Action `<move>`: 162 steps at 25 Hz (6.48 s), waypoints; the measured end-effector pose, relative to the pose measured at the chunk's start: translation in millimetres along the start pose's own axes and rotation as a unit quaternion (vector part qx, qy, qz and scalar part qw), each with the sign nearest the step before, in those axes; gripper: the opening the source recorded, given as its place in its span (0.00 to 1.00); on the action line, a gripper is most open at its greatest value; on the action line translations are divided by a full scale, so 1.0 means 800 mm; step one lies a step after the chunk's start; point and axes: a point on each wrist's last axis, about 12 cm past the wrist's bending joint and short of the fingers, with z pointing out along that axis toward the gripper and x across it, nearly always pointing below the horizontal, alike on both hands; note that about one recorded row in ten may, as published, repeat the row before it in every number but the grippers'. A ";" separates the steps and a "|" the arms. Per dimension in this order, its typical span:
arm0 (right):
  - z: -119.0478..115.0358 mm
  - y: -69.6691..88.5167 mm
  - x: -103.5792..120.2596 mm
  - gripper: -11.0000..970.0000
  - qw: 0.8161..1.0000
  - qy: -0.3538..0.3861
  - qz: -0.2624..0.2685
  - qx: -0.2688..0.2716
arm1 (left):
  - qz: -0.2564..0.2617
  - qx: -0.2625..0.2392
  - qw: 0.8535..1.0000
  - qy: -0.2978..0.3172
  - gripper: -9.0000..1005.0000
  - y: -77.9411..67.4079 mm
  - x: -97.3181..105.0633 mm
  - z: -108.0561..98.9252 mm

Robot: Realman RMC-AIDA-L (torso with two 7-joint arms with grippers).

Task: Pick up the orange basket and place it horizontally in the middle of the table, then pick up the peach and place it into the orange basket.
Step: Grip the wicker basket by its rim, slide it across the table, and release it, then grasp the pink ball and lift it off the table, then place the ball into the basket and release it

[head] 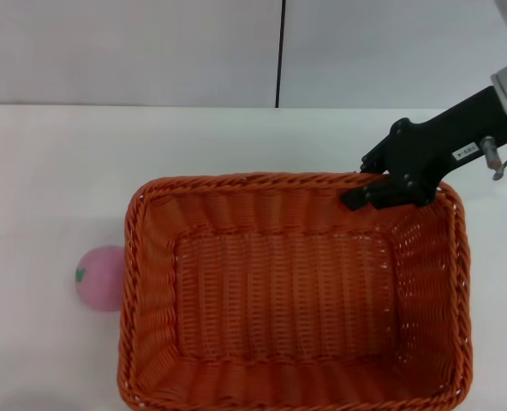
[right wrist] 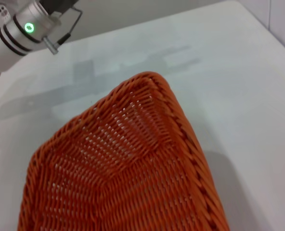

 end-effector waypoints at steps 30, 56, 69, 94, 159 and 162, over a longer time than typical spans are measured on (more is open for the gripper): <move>-0.055 0.023 0.089 0.43 0.866 -0.425 0.041 0.261 | 0.014 0.071 0.988 0.134 0.72 0.015 0.000 0.000; -0.056 0.110 0.260 0.43 0.662 -0.551 0.184 0.473 | 0.050 0.218 0.873 0.434 0.71 0.023 0.027 0.012; -0.050 0.107 0.257 0.43 0.663 -0.554 0.189 0.466 | 0.055 0.224 0.862 0.451 0.70 0.018 0.038 0.010; -0.051 0.111 0.261 0.43 0.659 -0.555 0.194 0.469 | 0.060 0.241 0.846 0.473 0.69 0.010 0.054 0.014; -0.044 0.109 0.262 0.43 0.653 -0.557 0.207 0.469 | -0.096 0.269 0.918 0.274 0.11 -0.027 0.019 0.084; -0.044 0.107 0.260 0.43 0.654 -0.558 0.205 0.468 | -0.111 0.315 0.891 0.307 0.11 -0.048 0.034 0.099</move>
